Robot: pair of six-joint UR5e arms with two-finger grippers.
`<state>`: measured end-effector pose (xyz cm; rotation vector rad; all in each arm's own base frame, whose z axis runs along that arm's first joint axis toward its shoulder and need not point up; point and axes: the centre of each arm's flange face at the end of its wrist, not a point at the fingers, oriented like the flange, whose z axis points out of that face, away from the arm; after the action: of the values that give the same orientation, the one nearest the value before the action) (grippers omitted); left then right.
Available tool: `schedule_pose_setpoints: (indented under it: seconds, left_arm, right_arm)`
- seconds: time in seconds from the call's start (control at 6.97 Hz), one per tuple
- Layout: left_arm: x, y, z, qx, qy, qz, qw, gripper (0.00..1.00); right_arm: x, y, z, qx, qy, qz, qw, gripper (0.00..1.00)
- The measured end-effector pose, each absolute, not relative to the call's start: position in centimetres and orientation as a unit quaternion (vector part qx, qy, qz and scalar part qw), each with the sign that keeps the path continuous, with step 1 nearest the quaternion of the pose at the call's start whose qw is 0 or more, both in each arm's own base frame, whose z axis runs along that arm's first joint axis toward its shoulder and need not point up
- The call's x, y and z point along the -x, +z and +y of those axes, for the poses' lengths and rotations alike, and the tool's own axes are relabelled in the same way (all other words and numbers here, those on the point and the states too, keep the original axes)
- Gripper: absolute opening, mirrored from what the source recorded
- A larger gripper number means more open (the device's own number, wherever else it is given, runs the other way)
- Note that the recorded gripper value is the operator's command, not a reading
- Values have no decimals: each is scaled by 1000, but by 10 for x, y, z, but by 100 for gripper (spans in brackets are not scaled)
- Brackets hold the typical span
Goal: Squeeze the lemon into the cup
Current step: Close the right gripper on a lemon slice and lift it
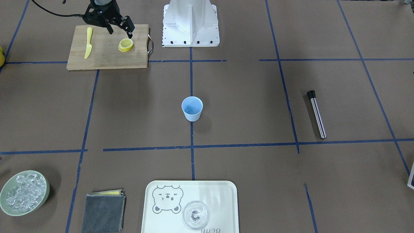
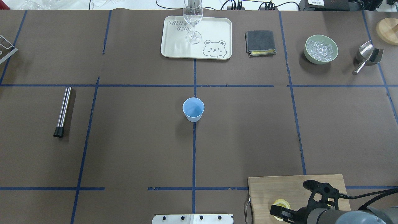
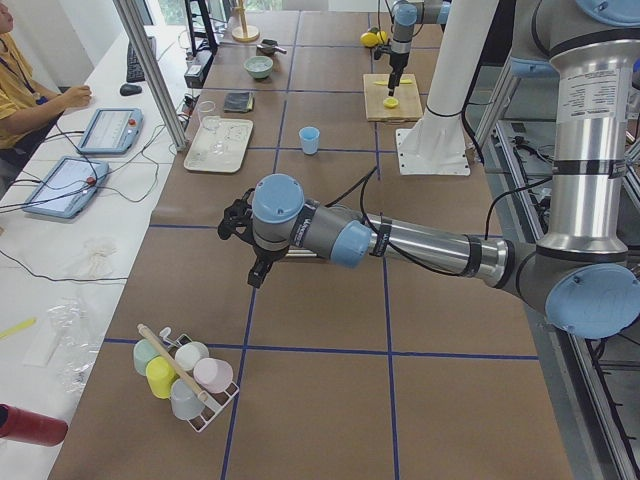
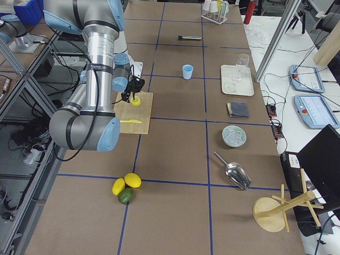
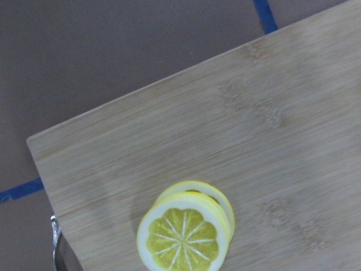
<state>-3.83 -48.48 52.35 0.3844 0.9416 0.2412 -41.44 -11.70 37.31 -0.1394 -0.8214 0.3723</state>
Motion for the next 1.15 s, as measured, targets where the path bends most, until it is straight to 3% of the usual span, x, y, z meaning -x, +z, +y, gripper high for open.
schedule_pose_setpoints:
  seconds: [0.43,1.15]
  left_arm:
    - [39,523,-484,-185,116,450,866,100]
    - [39,520,-478,-188,117,450,865,100]
  right_arm:
    - [449,353,-115,69,202,-378,901,100]
    - [456,380,-131,57,215,-348,911,100]
